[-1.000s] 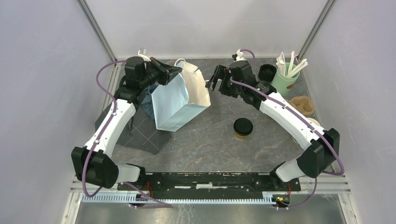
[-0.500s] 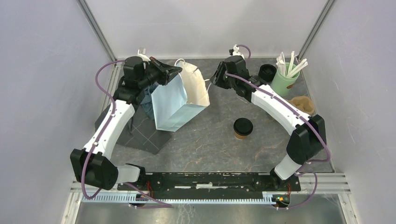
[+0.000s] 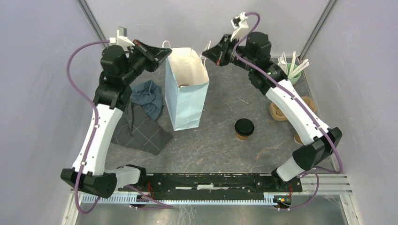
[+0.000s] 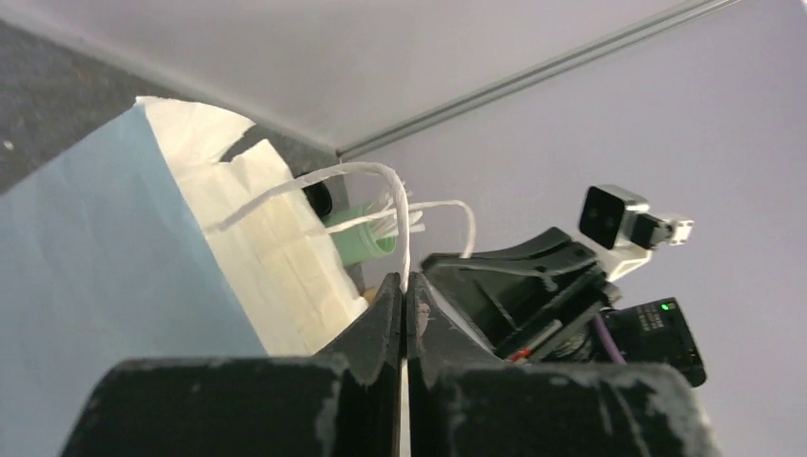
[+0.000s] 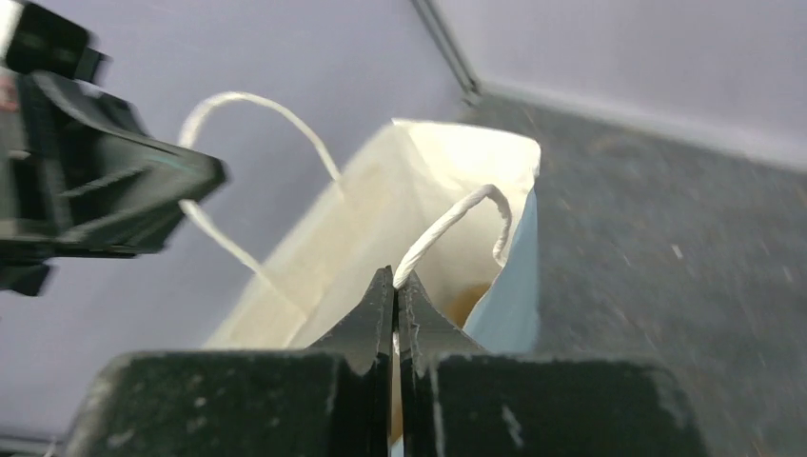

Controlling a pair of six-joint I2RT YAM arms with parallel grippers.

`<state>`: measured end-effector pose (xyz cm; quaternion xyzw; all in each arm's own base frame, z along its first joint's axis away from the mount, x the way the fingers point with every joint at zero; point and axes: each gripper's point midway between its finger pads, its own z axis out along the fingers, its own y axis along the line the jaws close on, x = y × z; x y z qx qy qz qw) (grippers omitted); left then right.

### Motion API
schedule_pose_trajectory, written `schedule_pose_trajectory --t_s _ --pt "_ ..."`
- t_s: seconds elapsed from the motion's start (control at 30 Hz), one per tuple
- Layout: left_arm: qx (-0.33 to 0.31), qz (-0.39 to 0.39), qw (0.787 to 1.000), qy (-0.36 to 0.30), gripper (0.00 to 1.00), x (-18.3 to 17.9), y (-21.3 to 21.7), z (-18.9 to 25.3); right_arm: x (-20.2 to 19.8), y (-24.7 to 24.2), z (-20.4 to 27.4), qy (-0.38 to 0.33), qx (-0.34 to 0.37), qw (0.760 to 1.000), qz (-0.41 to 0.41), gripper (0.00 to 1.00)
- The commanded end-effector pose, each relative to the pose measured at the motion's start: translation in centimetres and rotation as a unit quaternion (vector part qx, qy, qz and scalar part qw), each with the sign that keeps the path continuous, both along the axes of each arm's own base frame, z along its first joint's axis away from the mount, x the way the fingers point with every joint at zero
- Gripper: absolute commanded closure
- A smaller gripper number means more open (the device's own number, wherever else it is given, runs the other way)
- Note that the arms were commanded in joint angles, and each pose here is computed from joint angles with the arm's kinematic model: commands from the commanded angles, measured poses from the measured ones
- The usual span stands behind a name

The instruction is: Pack the takeout coffee

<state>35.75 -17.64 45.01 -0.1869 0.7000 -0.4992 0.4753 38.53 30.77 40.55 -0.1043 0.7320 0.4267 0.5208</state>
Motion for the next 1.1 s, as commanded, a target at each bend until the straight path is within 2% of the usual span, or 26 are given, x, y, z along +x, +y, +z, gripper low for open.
schedule_pose_trajectory --t_s 0.0,0.07,0.17,0.23,0.33,0.4,0.43,0.5,0.6,0.63,0.7,0.77,0.83,0.87,0.93,1.07 --pt "0.028 0.056 0.995 -0.081 0.98 -2.4 2.7 4.6 -4.2 0.7 10.0 -0.105 0.066 0.989 0.085 1.00" --pt "0.016 0.067 0.995 -0.072 0.98 -3.0 3.2 4.1 -5.1 0.5 11.5 -0.104 0.089 0.986 0.093 1.00" --pt "0.009 0.099 0.995 0.011 0.98 -3.5 4.3 -1.7 -6.5 0.1 10.7 -0.085 0.119 0.985 0.095 1.00" --pt "0.021 0.118 0.990 0.071 0.98 -4.0 5.0 -6.7 -6.1 -0.2 5.2 -0.056 0.110 0.989 0.079 1.00" --pt "0.028 0.129 0.977 0.168 0.98 -4.8 5.3 -15.5 -5.1 -0.6 -5.0 -0.001 0.039 0.998 0.057 1.00" --pt "0.029 0.118 0.971 0.207 0.98 -5.4 5.0 -19.6 -5.2 0.5 -7.0 0.037 0.024 0.994 0.099 1.00" --pt "0.031 0.104 0.971 0.212 0.98 -5.6 4.6 -20.0 -5.1 1.2 -5.6 0.030 0.026 0.992 0.122 1.00" --pt "0.038 0.084 0.981 0.169 0.98 -5.0 4.1 -17.6 -4.7 1.5 -1.9 -0.002 0.026 0.992 0.125 1.00" --pt "0.058 0.072 0.991 0.095 0.98 -4.1 3.8 -10.9 -4.1 1.2 5.7 -0.073 0.042 0.990 0.113 1.00" --pt "0.052 0.065 0.995 0.058 0.98 -4.1 3.6 -7.2 -4.5 1.4 7.8 -0.084 0.056 0.987 0.122 1.00" --pt "0.040 0.061 0.997 0.018 0.98 -4.2 3.4 -3.1 -5.4 1.9 10.0 -0.083 0.085 0.982 0.147 1.00" --pt "0.030 0.068 0.997 0.003 0.98 -4.5 3.7 -1.5 -6.1 1.9 10.0 -0.070 0.104 0.980 0.155 1.00" --pt "0.036 0.077 0.996 0.018 0.98 -4.6 4.0 -3.0 -6.7 1.2 8.5 -0.063 0.109 0.982 0.142 1.00" --pt "0.040 0.088 0.994 0.045 0.98 -4.9 4.5 -4.9 -6.4 0.8 6.5 -0.053 0.105 0.985 0.126 1.00" --pt "0.055 0.121 0.983 0.131 0.98 -5.5 5.7 -10.4 -6.6 -0.1 1.5 -0.013 0.091 0.991 0.101 1.00" --pt "0.120 0.146 0.953 0.236 0.98 -7.4 7.6 -21.6 -7.3 -1.4 -9.7 0.049 0.019 0.995 0.081 1.00"
